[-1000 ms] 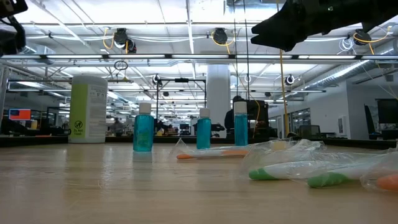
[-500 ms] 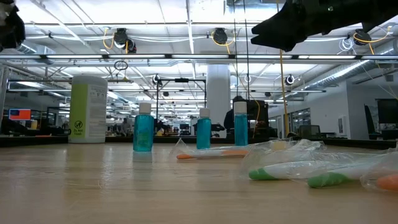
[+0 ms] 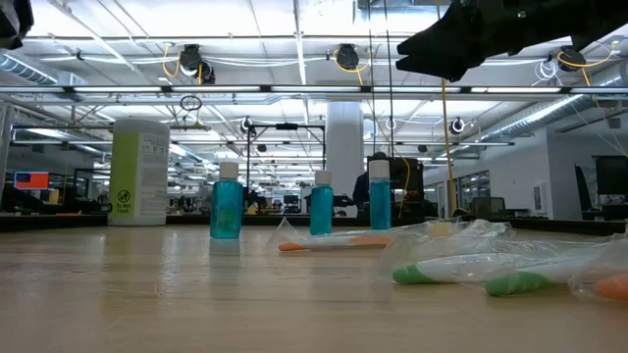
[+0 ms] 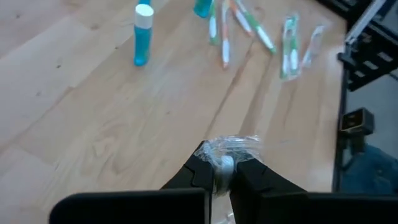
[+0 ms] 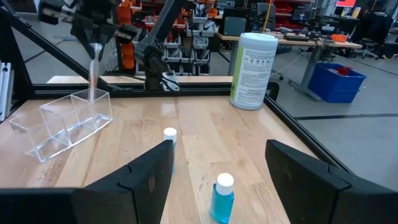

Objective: Pick & Place toothbrushing station
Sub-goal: Put the orange toothbrush into the transparent organizer

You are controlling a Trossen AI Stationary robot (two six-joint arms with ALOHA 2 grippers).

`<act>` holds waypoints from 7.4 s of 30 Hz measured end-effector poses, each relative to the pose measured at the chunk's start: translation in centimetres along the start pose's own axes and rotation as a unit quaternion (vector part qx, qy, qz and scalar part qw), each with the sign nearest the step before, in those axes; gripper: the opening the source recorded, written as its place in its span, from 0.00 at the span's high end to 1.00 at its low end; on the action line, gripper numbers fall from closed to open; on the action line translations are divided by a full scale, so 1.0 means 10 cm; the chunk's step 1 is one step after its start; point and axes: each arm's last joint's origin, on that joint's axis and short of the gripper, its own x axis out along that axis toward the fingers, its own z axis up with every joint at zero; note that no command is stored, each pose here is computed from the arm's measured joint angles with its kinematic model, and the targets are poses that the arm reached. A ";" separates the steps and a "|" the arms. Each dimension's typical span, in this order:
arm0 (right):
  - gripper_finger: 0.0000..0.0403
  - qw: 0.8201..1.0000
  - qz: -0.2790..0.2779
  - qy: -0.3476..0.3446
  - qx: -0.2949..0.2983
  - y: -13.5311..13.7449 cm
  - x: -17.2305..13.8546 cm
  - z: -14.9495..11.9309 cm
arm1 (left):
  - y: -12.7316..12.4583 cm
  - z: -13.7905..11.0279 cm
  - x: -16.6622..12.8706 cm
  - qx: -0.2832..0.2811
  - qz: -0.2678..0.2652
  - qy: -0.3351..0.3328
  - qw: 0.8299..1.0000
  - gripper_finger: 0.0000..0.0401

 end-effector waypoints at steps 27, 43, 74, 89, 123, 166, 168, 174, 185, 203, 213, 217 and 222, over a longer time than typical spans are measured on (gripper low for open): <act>0.39 1.000 0.000 -0.004 -0.004 0.00 0.00 0.01 | 0.07 0.14 -0.03 -0.040 -0.002 -0.031 0.999 0.57; 0.39 1.000 0.000 -0.004 -0.008 0.00 0.00 0.01 | 0.16 0.43 -0.21 -0.029 -0.056 -0.141 0.988 0.50; 0.39 1.000 0.000 -0.007 -0.009 0.00 0.00 0.01 | -0.07 0.31 0.86 -0.110 0.074 0.210 0.969 0.67; 0.39 1.000 0.000 -0.007 -0.009 0.00 0.00 0.01 | 0.10 0.45 0.55 -0.125 0.082 0.138 0.979 0.67; 0.39 0.996 0.085 0.036 -0.015 0.08 -0.01 -0.08 | -0.32 1.18 1.17 0.261 -0.184 -0.148 0.936 0.67; 0.39 0.844 0.192 0.485 0.124 1.86 -0.38 -1.06 | 0.39 1.27 1.13 0.174 -0.164 -0.266 0.934 0.67; 0.39 0.846 0.193 0.481 0.130 1.84 -0.37 -1.02 | 0.39 1.27 1.13 0.180 -0.162 -0.266 0.933 0.67; 0.39 0.857 0.228 0.438 0.146 1.82 -0.39 -0.82 | 0.39 1.27 1.14 0.196 -0.156 -0.268 0.930 0.67; 0.41 0.878 0.215 0.412 0.116 2.20 -0.36 -0.69 | 0.39 1.27 1.14 0.195 -0.156 -0.267 0.931 0.67; 0.55 0.769 0.190 0.596 0.131 2.50 -0.37 -0.98 | 0.37 1.25 1.14 0.166 -0.169 -0.258 0.937 0.67; 0.63 0.783 0.017 0.619 0.055 2.15 -0.48 -1.20 | 0.37 1.25 1.14 0.171 -0.168 -0.257 0.936 0.67; 0.66 0.778 -0.029 0.627 0.034 1.95 -0.46 -1.33 | 0.37 1.25 1.14 0.172 -0.167 -0.257 0.936 0.67; 0.70 0.769 -0.074 0.634 0.027 1.73 -0.42 -1.44 | 0.37 1.25 1.14 0.174 -0.169 -0.257 0.935 0.67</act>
